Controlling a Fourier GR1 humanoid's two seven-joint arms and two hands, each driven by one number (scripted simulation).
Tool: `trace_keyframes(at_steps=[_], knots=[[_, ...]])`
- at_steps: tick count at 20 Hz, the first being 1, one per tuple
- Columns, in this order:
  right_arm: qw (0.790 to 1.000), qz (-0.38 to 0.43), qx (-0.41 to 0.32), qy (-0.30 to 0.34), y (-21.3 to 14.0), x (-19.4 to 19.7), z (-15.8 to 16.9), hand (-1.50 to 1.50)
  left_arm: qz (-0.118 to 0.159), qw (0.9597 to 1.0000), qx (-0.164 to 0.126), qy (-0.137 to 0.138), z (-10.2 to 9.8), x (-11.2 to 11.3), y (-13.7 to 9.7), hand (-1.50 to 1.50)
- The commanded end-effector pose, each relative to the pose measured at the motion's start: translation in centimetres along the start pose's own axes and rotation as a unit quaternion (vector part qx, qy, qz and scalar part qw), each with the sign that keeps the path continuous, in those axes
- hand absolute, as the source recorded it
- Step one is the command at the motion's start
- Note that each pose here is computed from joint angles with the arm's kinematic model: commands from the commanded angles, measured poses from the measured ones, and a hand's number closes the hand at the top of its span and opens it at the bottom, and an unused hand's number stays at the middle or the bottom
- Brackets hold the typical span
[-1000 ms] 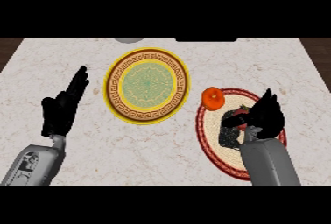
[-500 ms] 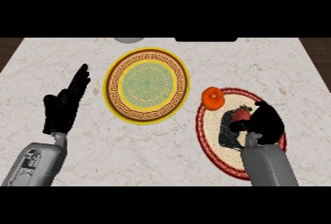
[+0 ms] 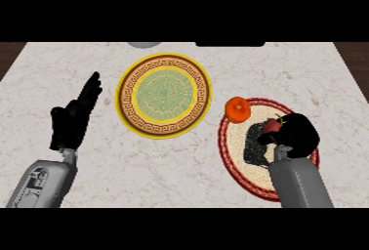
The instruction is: Pick the bell pepper from the placemat and place it in the plate
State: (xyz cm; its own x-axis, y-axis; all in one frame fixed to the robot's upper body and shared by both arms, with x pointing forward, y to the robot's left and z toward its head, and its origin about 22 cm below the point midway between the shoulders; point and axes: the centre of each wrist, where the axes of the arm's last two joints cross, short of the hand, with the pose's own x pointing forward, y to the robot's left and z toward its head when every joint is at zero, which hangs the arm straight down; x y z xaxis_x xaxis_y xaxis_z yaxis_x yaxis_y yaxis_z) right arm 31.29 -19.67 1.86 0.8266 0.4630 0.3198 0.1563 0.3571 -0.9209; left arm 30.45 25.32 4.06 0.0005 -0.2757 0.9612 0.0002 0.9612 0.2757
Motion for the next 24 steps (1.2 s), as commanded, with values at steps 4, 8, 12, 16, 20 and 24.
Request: trace_keyframes(at_steps=[4,8,12,16,20,24], knots=[[0.982,0.063,0.031,-0.174,-1.9,0.8,-0.4,1.5,-0.002,1.0,-0.001,0.002,0.9,0.1,0.9,0.0],[0.911,0.127,0.102,-0.378,-1.8,0.4,0.1,1.5,-0.001,1.0,-0.001,-0.002,0.2,0.3,0.6,0.0],[0.869,0.049,0.015,-0.492,-7.2,1.0,-2.1,1.5,0.005,1.0,0.004,-0.003,0.9,-0.4,-0.7,0.0],[0.83,-0.032,-0.007,-0.557,-11.3,3.6,-1.6,1.5,0.0,1.0,0.003,-0.001,0.1,-0.6,1.0,0.0],[0.78,-0.072,-0.001,-0.622,-11.1,5.1,0.1,1.5,0.0,1.0,-0.003,-0.002,-0.1,-0.6,0.3,0.0],[0.763,-0.087,0.042,-0.639,-11.5,8.1,1.8,1.5,-0.01,1.0,-0.002,0.0,0.8,0.2,0.7,0.0]])
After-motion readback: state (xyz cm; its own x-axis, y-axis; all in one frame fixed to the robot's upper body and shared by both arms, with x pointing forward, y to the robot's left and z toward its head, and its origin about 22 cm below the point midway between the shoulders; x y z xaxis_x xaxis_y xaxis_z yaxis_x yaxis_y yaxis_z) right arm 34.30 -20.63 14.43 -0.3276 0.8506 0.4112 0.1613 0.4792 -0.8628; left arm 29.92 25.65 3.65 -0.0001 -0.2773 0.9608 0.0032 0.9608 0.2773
